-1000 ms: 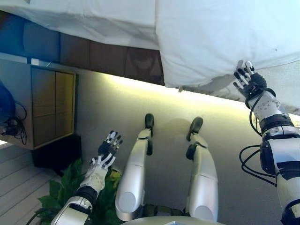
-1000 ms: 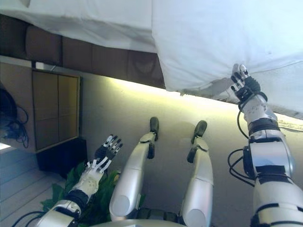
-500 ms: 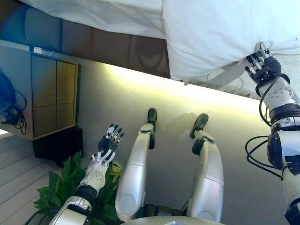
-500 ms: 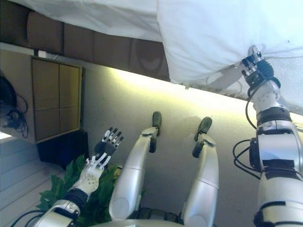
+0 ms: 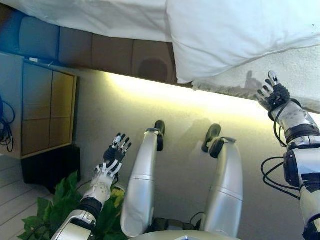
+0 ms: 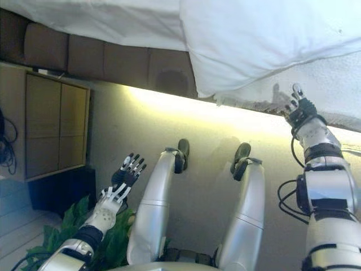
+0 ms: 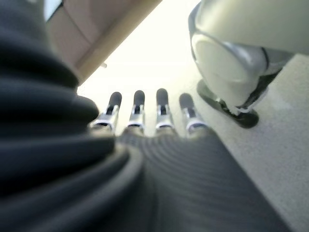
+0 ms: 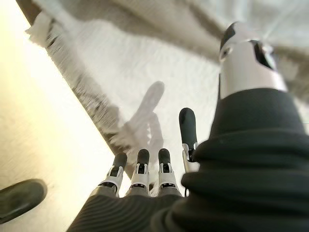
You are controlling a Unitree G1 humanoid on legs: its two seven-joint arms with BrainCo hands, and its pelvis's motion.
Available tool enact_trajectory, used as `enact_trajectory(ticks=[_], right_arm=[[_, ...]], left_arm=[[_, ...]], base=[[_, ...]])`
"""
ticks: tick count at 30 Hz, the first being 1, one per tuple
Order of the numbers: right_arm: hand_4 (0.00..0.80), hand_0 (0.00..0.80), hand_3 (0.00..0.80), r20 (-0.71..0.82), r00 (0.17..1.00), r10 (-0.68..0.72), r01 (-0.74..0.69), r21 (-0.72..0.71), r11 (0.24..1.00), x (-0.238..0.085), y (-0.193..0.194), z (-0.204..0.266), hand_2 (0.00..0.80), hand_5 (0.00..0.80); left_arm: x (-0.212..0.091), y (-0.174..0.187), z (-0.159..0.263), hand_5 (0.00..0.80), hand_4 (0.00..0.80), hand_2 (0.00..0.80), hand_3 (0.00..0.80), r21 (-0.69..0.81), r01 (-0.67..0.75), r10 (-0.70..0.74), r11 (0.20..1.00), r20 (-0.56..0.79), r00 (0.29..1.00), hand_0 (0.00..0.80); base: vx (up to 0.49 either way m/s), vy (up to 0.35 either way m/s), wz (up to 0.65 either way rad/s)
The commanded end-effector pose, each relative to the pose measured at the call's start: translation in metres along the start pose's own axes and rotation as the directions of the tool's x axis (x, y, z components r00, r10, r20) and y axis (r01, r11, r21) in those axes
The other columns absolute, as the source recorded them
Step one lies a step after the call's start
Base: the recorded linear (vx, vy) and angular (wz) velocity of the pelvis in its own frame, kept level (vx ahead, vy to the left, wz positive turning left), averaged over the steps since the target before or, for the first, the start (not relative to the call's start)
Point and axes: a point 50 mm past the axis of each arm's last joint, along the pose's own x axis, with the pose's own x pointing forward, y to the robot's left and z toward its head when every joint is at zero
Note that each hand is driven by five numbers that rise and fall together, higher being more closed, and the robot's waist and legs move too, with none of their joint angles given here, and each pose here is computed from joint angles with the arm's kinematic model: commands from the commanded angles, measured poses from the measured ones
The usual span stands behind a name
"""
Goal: Make the bed neatly
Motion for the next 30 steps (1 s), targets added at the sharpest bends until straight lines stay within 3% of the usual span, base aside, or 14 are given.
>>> enact_trajectory(ticks=[1, 10, 30], right_arm=[[0.000, 0.000, 0.000, 0.046, 0.998, 0.031, -0.034, 0.069, 0.997, -0.004, -0.010, 0.014, 0.000, 0.000], [0.000, 0.000, 0.000, 0.197, 0.966, 0.170, -0.180, 0.034, 0.983, -0.011, 0.005, 0.045, 0.000, 0.000], [0.000, 0.000, 0.000, 0.340, 0.912, 0.229, -0.233, -0.030, 0.972, -0.041, 0.054, 0.137, 0.000, 0.000]], left_arm=[[-0.015, 0.021, -0.002, 0.000, 0.000, 0.000, 0.000, -0.012, -0.072, 0.072, 0.997, 0.010, 0.997, 0.000], [-0.036, 0.045, -0.006, 0.000, 0.000, 0.000, 0.000, -0.003, -0.135, 0.135, 0.991, -0.008, 0.991, 0.000], [-0.069, 0.071, 0.013, 0.000, 0.000, 0.000, 0.000, -0.019, -0.179, 0.180, 0.984, 0.058, 0.982, 0.000]], base=[[0.000, 0.000, 0.00], [0.038, -0.019, 0.00], [0.040, -0.029, 0.06]])
